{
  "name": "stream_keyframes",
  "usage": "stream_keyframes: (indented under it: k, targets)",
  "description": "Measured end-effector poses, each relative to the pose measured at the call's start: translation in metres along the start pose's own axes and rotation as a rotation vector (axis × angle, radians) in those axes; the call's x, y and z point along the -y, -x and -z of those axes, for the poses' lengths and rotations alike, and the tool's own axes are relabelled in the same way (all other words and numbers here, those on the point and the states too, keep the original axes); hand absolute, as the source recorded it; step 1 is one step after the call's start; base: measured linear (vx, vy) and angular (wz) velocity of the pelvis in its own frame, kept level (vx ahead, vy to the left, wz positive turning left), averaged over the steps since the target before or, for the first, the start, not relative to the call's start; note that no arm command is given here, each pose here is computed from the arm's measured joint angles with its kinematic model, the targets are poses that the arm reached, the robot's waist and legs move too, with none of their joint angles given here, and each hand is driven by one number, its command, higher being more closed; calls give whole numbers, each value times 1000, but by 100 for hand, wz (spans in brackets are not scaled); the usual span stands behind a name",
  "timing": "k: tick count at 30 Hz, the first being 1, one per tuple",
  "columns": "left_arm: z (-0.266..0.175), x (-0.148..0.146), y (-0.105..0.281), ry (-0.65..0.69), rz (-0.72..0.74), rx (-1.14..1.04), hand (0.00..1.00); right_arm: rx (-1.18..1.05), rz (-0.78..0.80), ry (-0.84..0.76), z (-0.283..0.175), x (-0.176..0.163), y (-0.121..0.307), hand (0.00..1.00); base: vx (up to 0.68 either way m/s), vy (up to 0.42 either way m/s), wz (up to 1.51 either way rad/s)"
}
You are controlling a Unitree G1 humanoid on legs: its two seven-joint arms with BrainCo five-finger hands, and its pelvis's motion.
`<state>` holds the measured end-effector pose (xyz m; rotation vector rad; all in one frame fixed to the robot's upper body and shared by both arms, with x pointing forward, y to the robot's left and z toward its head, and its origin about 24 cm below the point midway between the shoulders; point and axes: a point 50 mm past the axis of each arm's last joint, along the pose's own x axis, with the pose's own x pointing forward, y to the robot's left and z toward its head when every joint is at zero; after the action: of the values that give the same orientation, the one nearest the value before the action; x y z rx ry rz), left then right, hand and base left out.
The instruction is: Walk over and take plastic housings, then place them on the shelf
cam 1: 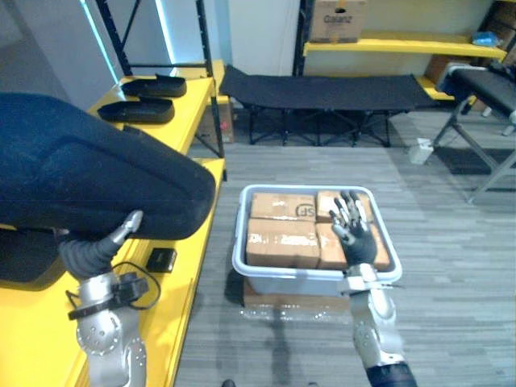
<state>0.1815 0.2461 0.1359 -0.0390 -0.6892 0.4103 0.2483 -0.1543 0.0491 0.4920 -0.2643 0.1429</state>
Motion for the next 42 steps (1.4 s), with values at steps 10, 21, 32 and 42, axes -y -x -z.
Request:
stream_keyframes:
  k: [10, 21, 32, 42]
  targets:
    - [-30, -54, 12, -308, -257, 71, 100, -56, -143, -78, 18, -32, -7, 0, 30, 0, 40]
    - [-53, -101, 58, -660, -519, 11, 100, -124, -222, -78, 37, -58, -34, 0, 80, 34, 55]
    - [-72, -95, 55, -692, -496, 181, 100, -145, -247, -74, 41, -67, -33, 0, -16, -16, 9]
    - [-67, -93, 51, -671, -533, 168, 100, -154, -247, -64, 39, -63, -32, 0, -25, -35, -9]
